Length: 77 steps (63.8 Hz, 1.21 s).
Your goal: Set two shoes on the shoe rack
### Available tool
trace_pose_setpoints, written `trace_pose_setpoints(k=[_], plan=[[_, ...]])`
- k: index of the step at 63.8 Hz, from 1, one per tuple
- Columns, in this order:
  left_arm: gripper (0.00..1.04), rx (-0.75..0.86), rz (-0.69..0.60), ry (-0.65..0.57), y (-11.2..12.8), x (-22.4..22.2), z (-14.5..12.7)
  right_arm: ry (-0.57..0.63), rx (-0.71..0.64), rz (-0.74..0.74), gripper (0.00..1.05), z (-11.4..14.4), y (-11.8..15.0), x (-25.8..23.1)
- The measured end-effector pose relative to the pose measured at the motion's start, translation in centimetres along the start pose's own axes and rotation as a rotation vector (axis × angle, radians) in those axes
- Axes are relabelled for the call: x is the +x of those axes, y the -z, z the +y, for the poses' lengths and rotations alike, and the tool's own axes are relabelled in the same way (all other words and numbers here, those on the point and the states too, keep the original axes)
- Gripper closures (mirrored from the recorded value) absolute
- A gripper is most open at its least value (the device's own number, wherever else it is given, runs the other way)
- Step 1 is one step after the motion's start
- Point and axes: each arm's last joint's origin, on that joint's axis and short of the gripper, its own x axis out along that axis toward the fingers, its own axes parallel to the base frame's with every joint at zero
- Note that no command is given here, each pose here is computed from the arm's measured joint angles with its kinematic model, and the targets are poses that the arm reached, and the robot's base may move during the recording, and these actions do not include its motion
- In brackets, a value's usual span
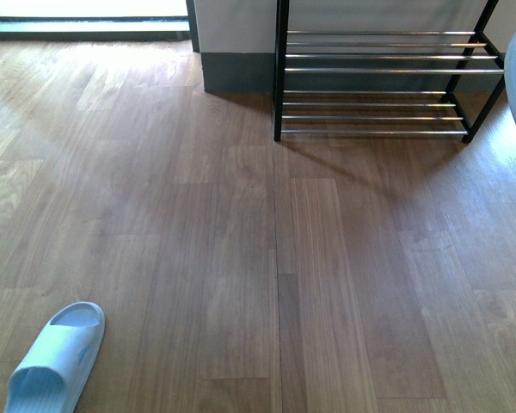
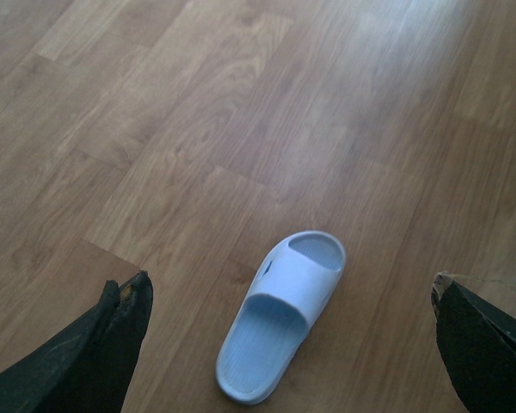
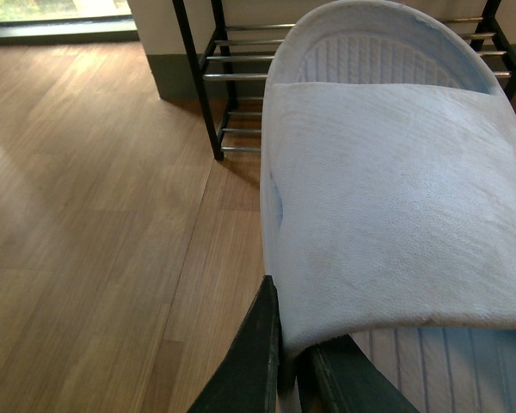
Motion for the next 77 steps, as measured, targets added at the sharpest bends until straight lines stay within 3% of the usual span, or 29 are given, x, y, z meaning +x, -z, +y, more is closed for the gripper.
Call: trace_pose_setpoints(k=[11,19,30,47,64,77], plan=[[0.09,0.164,0.272,0.030,4.3,8.0,-3.5,0.000,0.000,0.000,1.03,0.0,0.0,0.0],[0.09,0.240,0.450,0.007,8.6,12.1,-4.1,-0.002,0.000,0.000,1.03,0.0,0.0,0.0],[0.09,0.317,0.588,-0.021,13.3,16.8,-4.4,-0.003,0.000,0.000,1.03,0.0,0.0,0.0],[0.09,0.417,0.604,-0.003,17.4,22.2,-4.7,-0.003,0.000,0.000,1.03,0.0,0.0,0.0],[0.10,0.471,0.577,0.025,18.4,25.3,-5.9,-0.002,0.000,0.000,1.03,0.0,0.0,0.0],[0.35,0.473,0.569,0.044,18.4,26.1,-6.7,-0.003,0.000,0.000,1.03,0.0,0.0,0.0]])
